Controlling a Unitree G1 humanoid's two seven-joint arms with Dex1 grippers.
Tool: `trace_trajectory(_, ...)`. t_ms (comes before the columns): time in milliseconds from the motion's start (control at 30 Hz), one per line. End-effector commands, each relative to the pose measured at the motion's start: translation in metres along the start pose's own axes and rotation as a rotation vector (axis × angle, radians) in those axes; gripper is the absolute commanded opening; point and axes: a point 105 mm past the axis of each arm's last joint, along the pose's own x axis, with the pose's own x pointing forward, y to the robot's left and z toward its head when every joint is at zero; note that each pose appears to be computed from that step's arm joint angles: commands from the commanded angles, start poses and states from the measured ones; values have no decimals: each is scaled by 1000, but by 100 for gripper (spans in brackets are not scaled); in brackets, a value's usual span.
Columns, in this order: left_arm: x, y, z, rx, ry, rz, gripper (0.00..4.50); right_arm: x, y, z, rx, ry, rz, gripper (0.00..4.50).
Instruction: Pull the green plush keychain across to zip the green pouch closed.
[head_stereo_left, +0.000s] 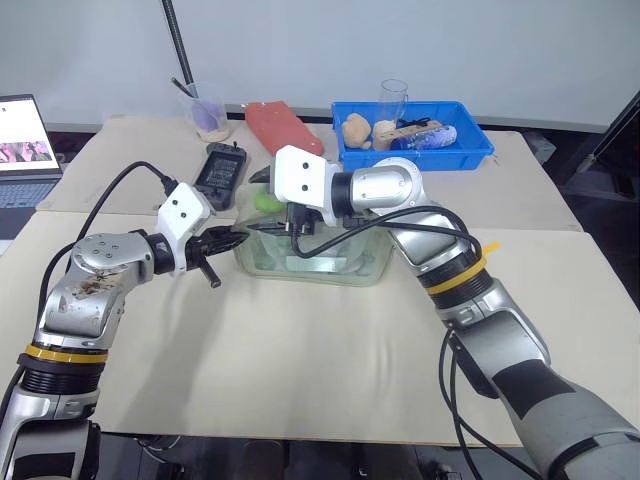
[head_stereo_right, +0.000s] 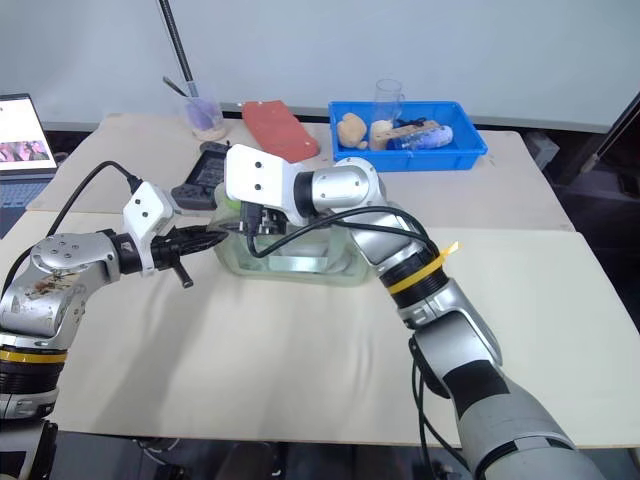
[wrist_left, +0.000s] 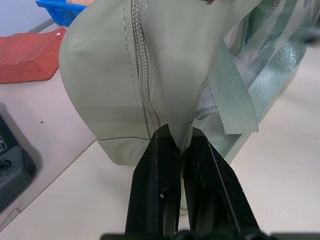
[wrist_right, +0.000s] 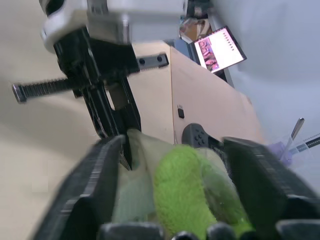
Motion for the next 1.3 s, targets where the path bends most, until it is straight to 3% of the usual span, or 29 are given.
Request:
trace_trajectory(33, -1, -2, 5, 23, -15, 7, 0, -5, -8, 4, -108, 15, -14, 199)
trace_trajectory(233, 0, -4, 6, 17, -19, 5, 0, -19, -19, 18, -67, -64, -55, 1)
trace_trajectory(333, -1, -3, 5, 15, -17, 8, 0, -30, -25, 29, -23, -116, -89, 1)
trace_trajectory(467, -2, 0, 4, 15, -9, 25, 0, -66, -57, 32, 87, -129, -286, 1)
trace_trajectory(667, -3, 5, 1, 16, -1, 38, 0, -125, -64, -13, 156, 58, -434, 1)
trace_trajectory(1067, 0, 14, -9, 22, 27, 26, 0, -220, -29, -94, 324, 391, -661, 1)
trace_trajectory(1200, 4, 12, -11, 20, 28, 15, 0, -225, -8, -122, 411, 437, -700, 1)
trace_trajectory(1300, 6, 12, -10, 19, 26, 11, 0, -208, 15, -139, 513, 417, -682, 1)
